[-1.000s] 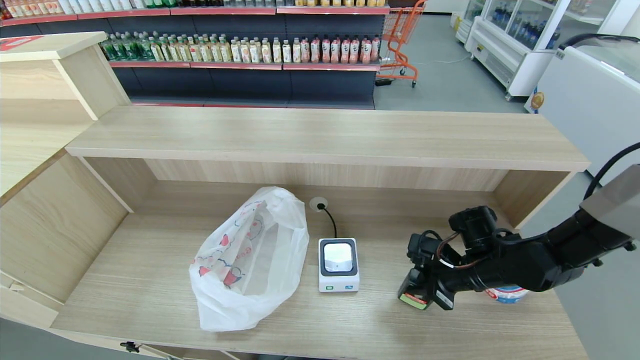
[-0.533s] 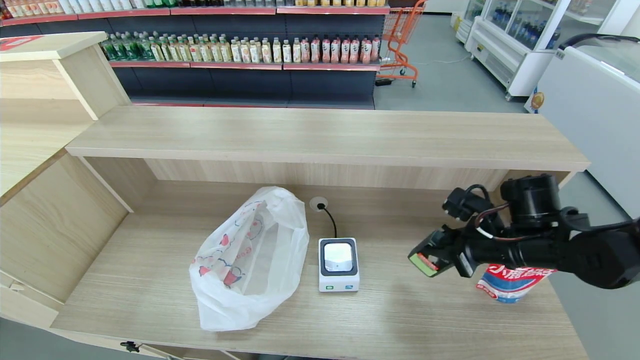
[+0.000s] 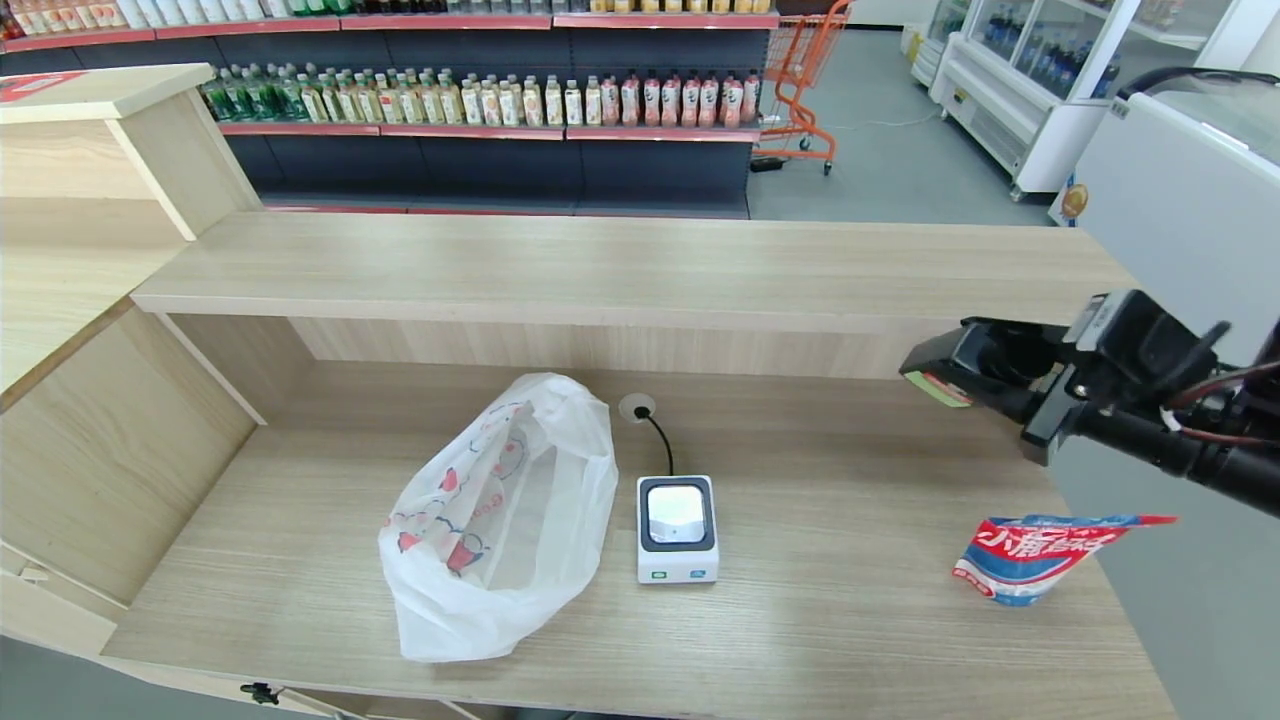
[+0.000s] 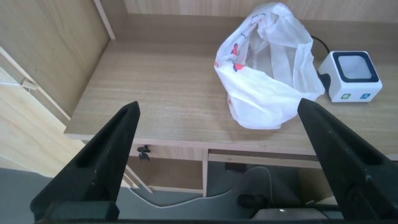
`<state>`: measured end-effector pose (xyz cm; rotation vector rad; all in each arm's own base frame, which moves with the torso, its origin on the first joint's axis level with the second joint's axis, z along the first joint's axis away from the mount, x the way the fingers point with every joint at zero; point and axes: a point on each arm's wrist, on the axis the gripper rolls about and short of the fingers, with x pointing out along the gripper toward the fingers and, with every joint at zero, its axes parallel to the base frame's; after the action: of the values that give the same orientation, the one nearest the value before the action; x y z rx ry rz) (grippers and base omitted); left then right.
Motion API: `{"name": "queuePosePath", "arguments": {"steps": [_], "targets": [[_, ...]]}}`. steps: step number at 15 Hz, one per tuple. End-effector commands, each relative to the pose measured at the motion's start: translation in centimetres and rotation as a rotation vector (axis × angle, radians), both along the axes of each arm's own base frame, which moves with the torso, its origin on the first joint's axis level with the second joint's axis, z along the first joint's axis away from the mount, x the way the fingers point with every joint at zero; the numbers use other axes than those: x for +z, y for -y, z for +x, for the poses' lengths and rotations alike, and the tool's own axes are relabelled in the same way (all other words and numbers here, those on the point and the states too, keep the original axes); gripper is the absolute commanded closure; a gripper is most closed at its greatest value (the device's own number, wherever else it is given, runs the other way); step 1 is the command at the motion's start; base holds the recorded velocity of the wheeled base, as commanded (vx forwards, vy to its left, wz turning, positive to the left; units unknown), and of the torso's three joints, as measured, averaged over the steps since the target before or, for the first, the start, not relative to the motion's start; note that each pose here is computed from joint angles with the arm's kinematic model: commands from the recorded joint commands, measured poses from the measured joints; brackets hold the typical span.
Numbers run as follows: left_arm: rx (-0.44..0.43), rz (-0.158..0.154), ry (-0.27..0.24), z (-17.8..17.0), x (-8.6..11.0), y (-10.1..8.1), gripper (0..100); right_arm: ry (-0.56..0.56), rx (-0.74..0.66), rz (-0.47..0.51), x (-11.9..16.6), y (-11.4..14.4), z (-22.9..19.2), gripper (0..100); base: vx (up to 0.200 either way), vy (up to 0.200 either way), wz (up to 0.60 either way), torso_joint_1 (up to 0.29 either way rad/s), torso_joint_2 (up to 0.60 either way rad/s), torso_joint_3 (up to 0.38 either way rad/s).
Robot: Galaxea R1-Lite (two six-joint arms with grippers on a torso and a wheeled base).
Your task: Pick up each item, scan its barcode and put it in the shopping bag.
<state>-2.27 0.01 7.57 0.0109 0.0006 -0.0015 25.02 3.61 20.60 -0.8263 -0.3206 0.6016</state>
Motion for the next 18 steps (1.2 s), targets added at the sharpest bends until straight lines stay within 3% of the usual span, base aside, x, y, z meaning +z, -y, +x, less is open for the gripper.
{"name": "queuePosePath", "arguments": {"steps": [1, 3, 6, 9, 14, 16, 18], "targets": [[0.0, 0.0, 0.001, 0.0, 0.0, 0.0, 0, 0.144, 0.157, -0.075, 0.3, 0.0, -1.3, 100, 0.0, 0.0, 0.0, 0.0, 0.0, 0.0], [0.0, 0.0, 0.001, 0.0, 0.0, 0.0, 0, 0.328, 0.419, -0.254, -0.9, -0.5, -1.7, 100, 0.0, 0.0, 0.0, 0.0, 0.0, 0.0], [0.0, 0.0, 0.001, 0.0, 0.0, 0.0, 0, 0.544, 0.629, -0.462, -4.3, -2.6, -1.2, 100, 0.0, 0.0, 0.0, 0.0, 0.0, 0.0], [0.001, 0.0, 0.001, 0.0, 0.0, 0.0, 0, 0.62, 0.612, -0.588, -6.6, -3.2, 0.2, 100, 0.0, 0.0, 0.0, 0.0, 0.0, 0.0], [0.0, 0.0, 0.001, 0.0, 0.0, 0.0, 0, 1.012, 0.672, -0.78, -8.3, -5.6, 0.7, 100, 0.0, 0.0, 0.0, 0.0, 0.0, 0.0], [0.0, 0.0, 0.001, 0.0, 0.0, 0.0, 0, 1.128, 0.709, -0.8, -8.4, -6.9, 0.1, 100, 0.0, 0.0, 0.0, 0.0, 0.0, 0.0], [0.001, 0.0, 0.001, 0.0, 0.0, 0.0, 0, 1.237, 0.721, -0.776, -6.4, -8.3, -1.2, 100, 0.0, 0.0, 0.0, 0.0, 0.0, 0.0]]}}
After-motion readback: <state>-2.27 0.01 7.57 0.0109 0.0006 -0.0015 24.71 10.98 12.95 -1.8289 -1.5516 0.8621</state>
